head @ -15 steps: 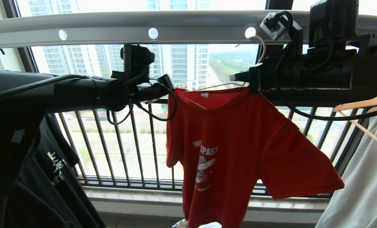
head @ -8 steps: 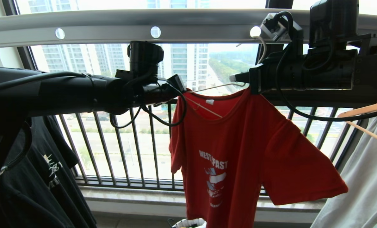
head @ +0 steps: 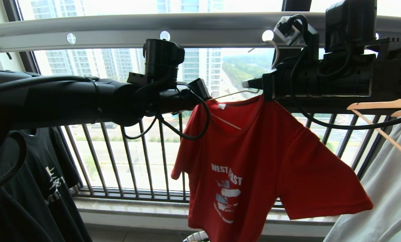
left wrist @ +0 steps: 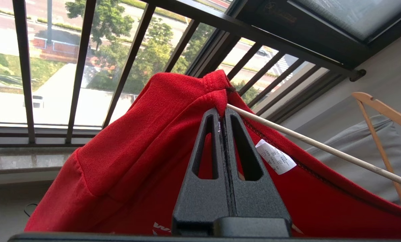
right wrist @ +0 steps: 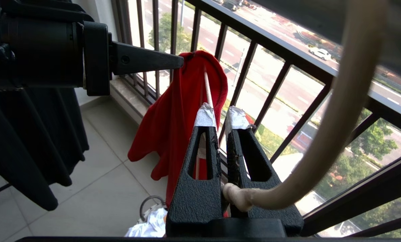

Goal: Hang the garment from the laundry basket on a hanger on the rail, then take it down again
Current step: Take the clothes off the clothes rack

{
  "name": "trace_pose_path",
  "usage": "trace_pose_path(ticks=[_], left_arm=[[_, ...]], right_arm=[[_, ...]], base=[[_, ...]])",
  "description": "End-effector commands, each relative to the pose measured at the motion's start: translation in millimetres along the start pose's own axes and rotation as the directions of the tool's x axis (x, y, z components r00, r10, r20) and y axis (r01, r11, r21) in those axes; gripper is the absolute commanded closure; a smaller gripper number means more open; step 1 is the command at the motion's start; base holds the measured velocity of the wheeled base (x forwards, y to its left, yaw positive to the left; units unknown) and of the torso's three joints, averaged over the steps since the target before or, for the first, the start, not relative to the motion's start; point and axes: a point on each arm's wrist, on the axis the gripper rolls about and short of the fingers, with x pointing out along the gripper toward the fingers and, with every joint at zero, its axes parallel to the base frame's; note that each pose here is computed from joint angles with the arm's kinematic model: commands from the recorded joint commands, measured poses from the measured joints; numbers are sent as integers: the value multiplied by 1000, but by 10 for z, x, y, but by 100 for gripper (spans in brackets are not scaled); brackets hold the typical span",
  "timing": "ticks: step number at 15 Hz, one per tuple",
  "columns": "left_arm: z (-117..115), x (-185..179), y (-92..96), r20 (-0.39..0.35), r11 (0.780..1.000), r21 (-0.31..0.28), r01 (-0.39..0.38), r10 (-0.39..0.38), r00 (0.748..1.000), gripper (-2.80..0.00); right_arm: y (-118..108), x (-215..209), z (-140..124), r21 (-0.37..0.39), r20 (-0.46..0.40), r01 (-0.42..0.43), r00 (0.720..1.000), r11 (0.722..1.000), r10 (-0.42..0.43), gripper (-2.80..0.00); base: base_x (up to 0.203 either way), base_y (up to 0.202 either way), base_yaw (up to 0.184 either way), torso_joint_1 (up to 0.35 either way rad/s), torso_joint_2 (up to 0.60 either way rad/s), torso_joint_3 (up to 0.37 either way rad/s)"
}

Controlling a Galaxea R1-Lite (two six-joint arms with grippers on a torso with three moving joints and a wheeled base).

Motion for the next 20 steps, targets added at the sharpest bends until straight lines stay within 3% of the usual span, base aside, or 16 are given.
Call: trace_pose_path(ticks=[1, 2, 4, 7, 11, 14, 20], left_arm=[[-105, 57, 20, -28, 1000, 1, -12, 12, 1000, 0], [-171, 104, 25, -35, 1000, 3, -10, 10, 999, 0], [-196, 111, -6, 28, 999, 3, 35, -35, 999, 0], [-231, -146, -226, 82, 991, 21, 131, -132, 988, 0], [-366, -366, -434, 44, 981, 40, 191, -193, 980, 0], [-430, -412, -461, 45, 975, 58, 213, -216, 975, 0], [-544, -736, -610, 108, 929, 164, 331, -350, 930, 0]], right_arm=[[-2, 30, -27, 2, -11, -4, 1000, 1000, 4, 0], [-5, 45, -33, 2, -12, -4, 1000, 1000, 4, 0], [-6, 51, -37, 3, -14, -4, 1000, 1000, 4, 0], [-7, 86, -57, 4, -22, -5, 1000, 1000, 5, 0], [-8, 98, -60, 4, -25, 11, 1000, 1000, -11, 0], [-9, 98, -61, 4, -26, 14, 1000, 1000, -14, 0], [6, 100, -56, 2, -26, 12, 1000, 1000, -11, 0]], base=[[0, 0, 0, 0, 0, 0], [0, 0, 0, 0, 0, 0], [0, 0, 0, 0, 0, 0], [0, 0, 0, 0, 0, 0], [0, 0, 0, 0, 0, 0], [0, 0, 0, 0, 0, 0], [0, 0, 0, 0, 0, 0]])
